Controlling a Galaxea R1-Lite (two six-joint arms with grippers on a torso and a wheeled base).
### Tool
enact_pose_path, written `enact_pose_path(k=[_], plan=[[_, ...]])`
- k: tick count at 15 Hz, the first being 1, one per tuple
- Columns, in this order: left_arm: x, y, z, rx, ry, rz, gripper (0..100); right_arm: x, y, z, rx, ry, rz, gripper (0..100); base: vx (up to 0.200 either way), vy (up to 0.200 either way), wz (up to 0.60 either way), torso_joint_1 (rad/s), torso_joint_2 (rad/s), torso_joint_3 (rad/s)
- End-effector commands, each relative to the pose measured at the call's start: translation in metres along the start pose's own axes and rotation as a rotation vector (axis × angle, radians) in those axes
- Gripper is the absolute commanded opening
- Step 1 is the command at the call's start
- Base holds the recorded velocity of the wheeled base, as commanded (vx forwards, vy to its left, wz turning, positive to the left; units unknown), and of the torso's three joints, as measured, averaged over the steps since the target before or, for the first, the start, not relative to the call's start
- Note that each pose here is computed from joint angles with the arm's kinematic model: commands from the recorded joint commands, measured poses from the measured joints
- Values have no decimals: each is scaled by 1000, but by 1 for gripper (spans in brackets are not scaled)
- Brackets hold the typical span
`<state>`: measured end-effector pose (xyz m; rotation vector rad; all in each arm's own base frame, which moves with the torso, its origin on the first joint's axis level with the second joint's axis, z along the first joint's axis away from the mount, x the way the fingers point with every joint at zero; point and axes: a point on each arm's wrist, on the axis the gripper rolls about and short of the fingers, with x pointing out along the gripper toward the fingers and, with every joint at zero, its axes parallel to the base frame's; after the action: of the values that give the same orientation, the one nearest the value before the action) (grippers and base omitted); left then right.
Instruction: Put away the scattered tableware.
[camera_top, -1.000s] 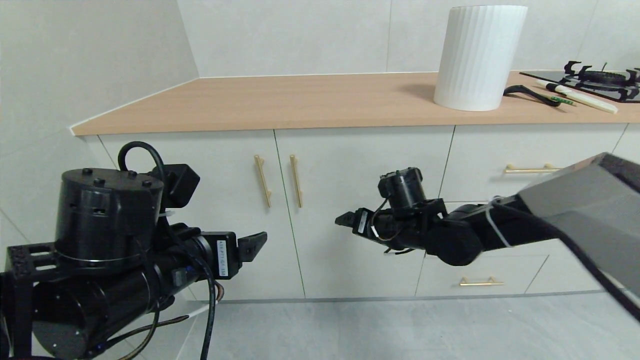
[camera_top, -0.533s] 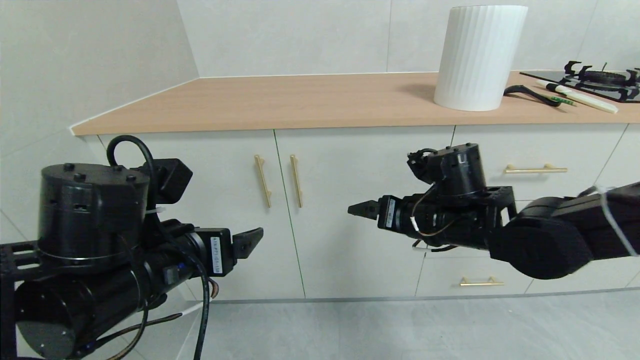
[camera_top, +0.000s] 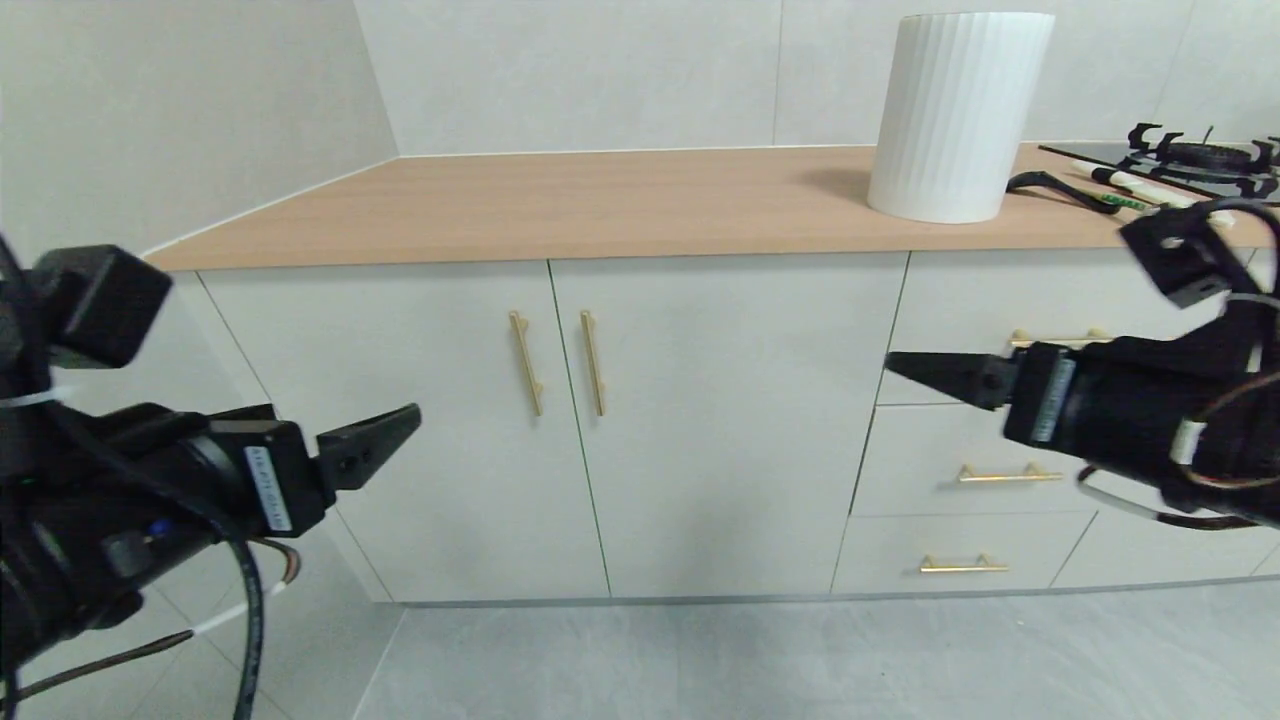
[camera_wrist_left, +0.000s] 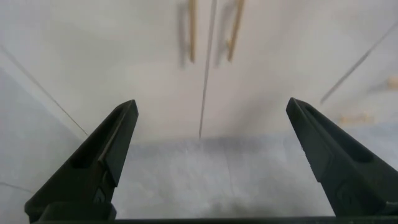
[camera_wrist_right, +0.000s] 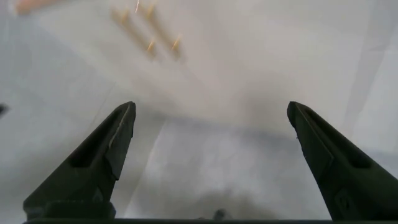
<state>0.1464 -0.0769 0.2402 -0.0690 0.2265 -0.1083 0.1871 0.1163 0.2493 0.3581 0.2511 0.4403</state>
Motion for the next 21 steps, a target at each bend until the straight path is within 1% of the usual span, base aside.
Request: enact_pose_path(k=[1,2,3,4,5,6,7,9,10,11,12,14,15,16,17,18,19,20,21], plan=[[-59,32,-4,-1,-154,19,100,-99,-23,4,-57,-230,-72,100,0,0,0,0,0,0],[-77,43,-10,22,-202,60,100,-123,-27,-1,-103,-287,-87,100,0,0,0,0,0,0],[-93,53,-17,37,-245,104,100,-145,-31,-8,-158,-340,-108,100,0,0,0,0,0,0],[-116,62,-25,40,-299,144,100,-170,-36,-19,-239,-396,-149,100,0,0,0,0,0,0],[-137,69,-35,43,-333,175,100,-193,-37,-27,-305,-449,-191,100,0,0,0,0,0,0],[-157,74,-46,57,-354,214,100,-217,-37,-38,-342,-491,-232,100,0,0,0,0,0,0],[-176,77,-60,77,-359,260,100,-240,-36,-51,-385,-518,-284,100,0,0,0,0,0,0],[-195,81,-85,76,-357,299,100,-278,-30,-74,-432,-567,-355,100,0,0,0,0,0,0],[-200,81,-91,74,-359,312,100,-287,-27,-79,-433,-570,-384,100,0,0,0,0,0,0],[-204,80,-97,79,-360,311,100,-292,-23,-82,-428,-558,-430,100,0,0,0,0,0,0],[-204,78,-99,80,-362,321,100,-292,-23,-82,-418,-568,-463,100,0,0,0,0,0,0],[-205,74,-100,75,-366,376,100,-291,-26,-83,-392,-573,-553,100,0,0,0,0,0,0],[-206,72,-100,71,-373,403,100,-289,-28,-84,-381,-568,-584,100,0,0,0,0,0,0],[-211,69,-106,72,-400,437,100,-288,-28,-89,-369,-578,-653,100,0,0,0,0,0,0],[-210,66,-117,79,-410,449,100,-288,-26,-100,-377,-590,-693,100,0,0,0,0,0,0],[-205,67,-122,70,-388,460,100,-284,-29,-111,-385,-575,-704,100,0,0,0,0,0,0],[-201,68,-125,50,-376,455,100,-276,-37,-120,-382,-541,-709,100,0,0,0,0,0,0],[-195,69,-133,45,-347,445,100,-265,-45,-129,-375,-493,-716,100,0,0,0,0,0,0],[-184,71,-145,49,-292,445,100,-254,-55,-138,-361,-456,-716,100,0,0,0,0,0,0]])
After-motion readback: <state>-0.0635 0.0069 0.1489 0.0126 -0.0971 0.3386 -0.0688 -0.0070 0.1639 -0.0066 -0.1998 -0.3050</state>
